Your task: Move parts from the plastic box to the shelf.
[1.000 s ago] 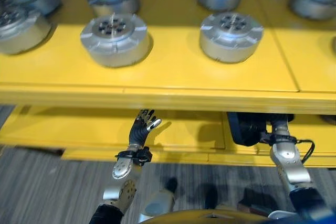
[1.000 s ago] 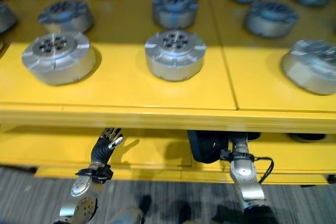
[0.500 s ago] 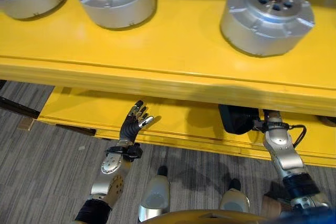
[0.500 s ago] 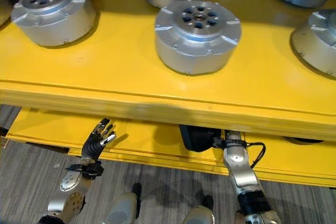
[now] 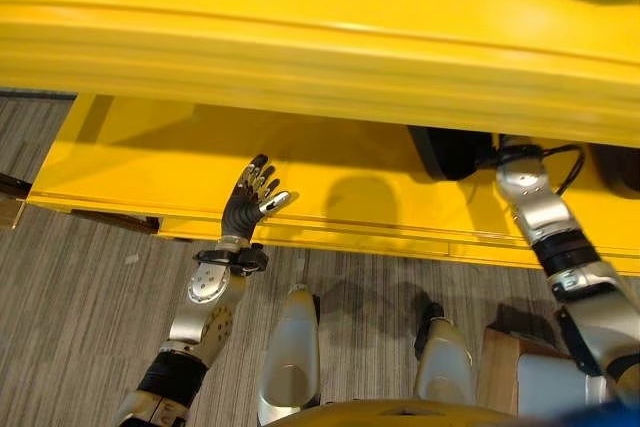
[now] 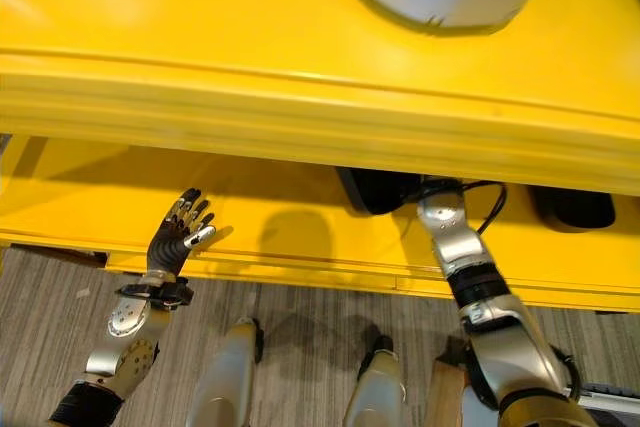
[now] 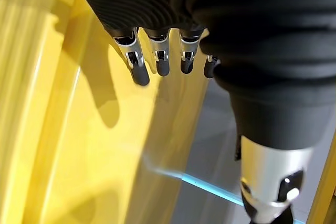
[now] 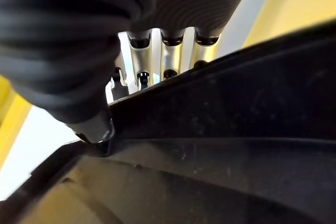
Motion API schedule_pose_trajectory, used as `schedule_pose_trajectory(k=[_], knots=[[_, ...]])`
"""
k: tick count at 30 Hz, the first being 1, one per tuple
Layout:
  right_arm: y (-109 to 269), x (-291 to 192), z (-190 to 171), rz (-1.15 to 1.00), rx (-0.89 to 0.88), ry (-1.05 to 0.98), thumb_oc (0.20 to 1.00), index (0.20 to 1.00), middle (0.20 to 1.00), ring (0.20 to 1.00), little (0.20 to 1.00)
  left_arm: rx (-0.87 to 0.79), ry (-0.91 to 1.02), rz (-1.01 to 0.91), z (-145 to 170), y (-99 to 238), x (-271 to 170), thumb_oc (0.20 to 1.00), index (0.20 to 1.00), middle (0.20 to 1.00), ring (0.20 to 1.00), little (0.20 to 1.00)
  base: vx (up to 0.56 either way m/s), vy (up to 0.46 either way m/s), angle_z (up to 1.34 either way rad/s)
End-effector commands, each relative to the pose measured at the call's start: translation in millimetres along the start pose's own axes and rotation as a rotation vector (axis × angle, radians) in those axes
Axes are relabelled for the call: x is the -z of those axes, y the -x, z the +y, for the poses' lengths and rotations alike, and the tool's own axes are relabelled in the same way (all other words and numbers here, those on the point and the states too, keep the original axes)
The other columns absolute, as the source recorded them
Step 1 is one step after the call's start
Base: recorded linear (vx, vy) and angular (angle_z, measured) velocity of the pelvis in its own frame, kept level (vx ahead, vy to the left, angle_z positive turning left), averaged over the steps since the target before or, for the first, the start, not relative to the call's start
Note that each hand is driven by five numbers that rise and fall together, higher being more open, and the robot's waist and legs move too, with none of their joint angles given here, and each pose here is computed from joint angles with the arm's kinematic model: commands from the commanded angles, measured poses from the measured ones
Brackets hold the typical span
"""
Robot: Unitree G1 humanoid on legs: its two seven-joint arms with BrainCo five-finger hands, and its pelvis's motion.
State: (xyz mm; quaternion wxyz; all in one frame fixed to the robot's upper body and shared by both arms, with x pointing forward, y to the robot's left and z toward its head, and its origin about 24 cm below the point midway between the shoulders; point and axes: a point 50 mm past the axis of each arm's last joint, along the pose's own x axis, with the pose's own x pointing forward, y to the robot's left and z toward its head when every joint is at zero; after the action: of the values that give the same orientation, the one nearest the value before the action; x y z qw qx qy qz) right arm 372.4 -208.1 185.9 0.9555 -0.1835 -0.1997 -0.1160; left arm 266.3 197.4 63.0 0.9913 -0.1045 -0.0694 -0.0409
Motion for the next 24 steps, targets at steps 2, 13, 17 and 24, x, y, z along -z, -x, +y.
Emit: schedule_pose_trajectory(k=[2, 13, 17, 24], knots=[[-22.4, -36.9, -9.3, -0.127, 0.062, -0.049, 0.2, 0.2, 0.2, 0.2, 0.2, 0.056, 0.025, 0.005, -15.4, 5.3, 2.2, 1.0, 1.0, 1.0, 1.0, 1.0, -0.07, 0.017, -0.04], [-66.8, -72.6, -20.1, -0.109, 0.156, -0.024, 0.2, 0.2, 0.2, 0.2, 0.2, 0.129, 0.045, 0.022, -30.9, 4.0, 2.0, 1.0, 1.0, 1.0, 1.0, 1.0, -0.05, 0.008, -0.02], [-77.9, -79.0, -12.9, -0.063, 0.145, 0.006, 0.2, 0.2, 0.2, 0.2, 0.2, 0.153, 0.048, 0.03, -37.7, 1.9, 1.9, 1.0, 1.0, 1.0, 1.0, 1.0, -0.02, 0.003, 0.06], [-83.0, -59.9, -25.6, 0.092, 0.196, 0.069, 0.2, 0.2, 0.2, 0.2, 0.2, 0.178, 0.046, 0.017, -46.2, -2.4, -1.6, 1.0, 1.0, 1.0, 1.0, 1.0, 0.0, -0.009, 0.06]])
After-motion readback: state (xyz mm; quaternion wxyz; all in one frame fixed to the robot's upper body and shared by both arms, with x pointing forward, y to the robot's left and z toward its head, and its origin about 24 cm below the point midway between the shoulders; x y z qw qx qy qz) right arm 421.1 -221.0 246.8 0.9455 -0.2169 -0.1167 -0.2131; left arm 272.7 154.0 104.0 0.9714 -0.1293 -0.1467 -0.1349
